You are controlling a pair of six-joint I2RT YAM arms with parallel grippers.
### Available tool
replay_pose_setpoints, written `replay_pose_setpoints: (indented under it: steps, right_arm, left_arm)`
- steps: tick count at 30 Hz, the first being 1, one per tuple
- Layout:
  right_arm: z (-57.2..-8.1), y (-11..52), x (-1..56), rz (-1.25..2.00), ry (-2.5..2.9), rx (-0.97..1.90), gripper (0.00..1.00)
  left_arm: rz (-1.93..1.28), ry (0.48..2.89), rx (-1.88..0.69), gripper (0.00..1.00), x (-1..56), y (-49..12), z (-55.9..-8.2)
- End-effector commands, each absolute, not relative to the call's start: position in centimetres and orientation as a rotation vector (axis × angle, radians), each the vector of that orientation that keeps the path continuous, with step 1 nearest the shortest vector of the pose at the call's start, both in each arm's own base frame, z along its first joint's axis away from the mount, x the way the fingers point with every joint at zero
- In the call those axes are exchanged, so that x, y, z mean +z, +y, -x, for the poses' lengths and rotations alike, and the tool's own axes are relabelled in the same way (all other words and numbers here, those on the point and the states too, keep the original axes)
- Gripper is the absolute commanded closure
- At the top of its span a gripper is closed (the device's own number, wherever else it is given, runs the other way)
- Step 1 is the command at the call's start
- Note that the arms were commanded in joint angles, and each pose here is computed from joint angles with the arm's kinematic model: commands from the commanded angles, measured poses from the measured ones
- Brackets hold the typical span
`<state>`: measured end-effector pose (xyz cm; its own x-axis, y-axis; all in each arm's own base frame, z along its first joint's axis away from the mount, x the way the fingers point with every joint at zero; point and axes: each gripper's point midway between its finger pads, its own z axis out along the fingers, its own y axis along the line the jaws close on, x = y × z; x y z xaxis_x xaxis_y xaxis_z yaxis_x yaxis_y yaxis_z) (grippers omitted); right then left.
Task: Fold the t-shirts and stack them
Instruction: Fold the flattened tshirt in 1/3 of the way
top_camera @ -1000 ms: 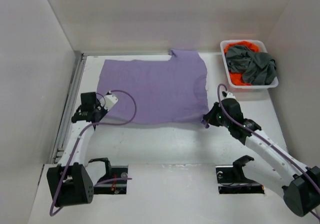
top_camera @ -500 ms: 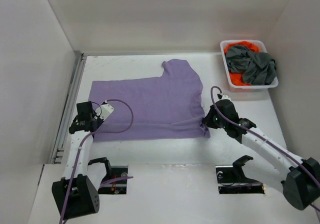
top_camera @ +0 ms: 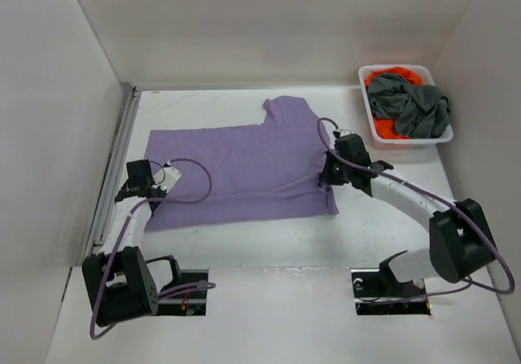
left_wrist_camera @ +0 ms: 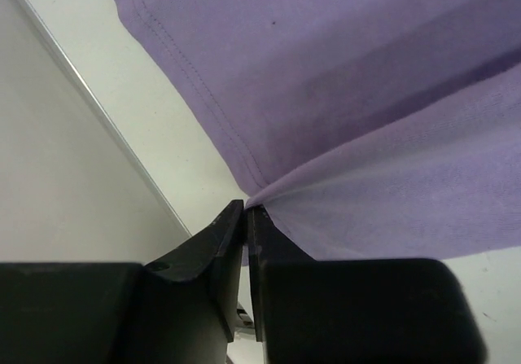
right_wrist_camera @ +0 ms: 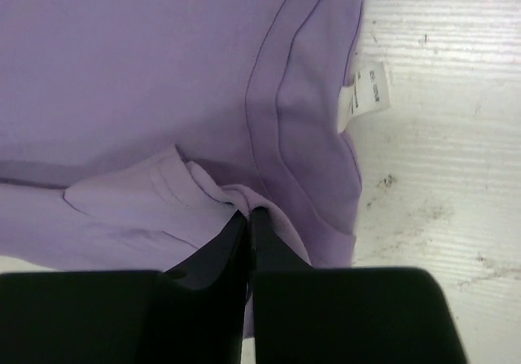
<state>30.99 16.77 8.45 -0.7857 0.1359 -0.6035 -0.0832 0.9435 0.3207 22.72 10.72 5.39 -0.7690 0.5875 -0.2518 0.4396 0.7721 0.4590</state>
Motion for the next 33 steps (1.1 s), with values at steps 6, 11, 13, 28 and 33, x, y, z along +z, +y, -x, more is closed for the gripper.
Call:
replay_pose_setpoints:
  steps: [6,11,13,28,33]
  right_arm:
    - [-35.9,17.4,9.2,0.003,2.384,0.416,0.82]
    - [-37.9,16.4,9.9,-0.022,2.373,0.38,0.6]
    - [-38.0,15.3,11.4,-0.069,2.342,0.37,0.51]
    - [-26.6,13.0,7.9,-0.479,2.411,0.482,0.34]
    - [-26.3,14.9,6.3,-0.556,2.418,0.614,0.39]
  left_arm:
    - [-0.681,2.505,0.662,0.83,7.7,12.6,-26.7]
    - [-0.626,2.496,0.75,0.57,9.1,14.8,-28.3]
    - [-0.605,2.48,0.793,0.5,10.5,15.9,-28.6]
    - [-1.094,2.501,0.641,0.35,8.2,12.7,-22.6]
    - [-1.179,2.511,0.63,0.35,8.1,12.9,-23.0]
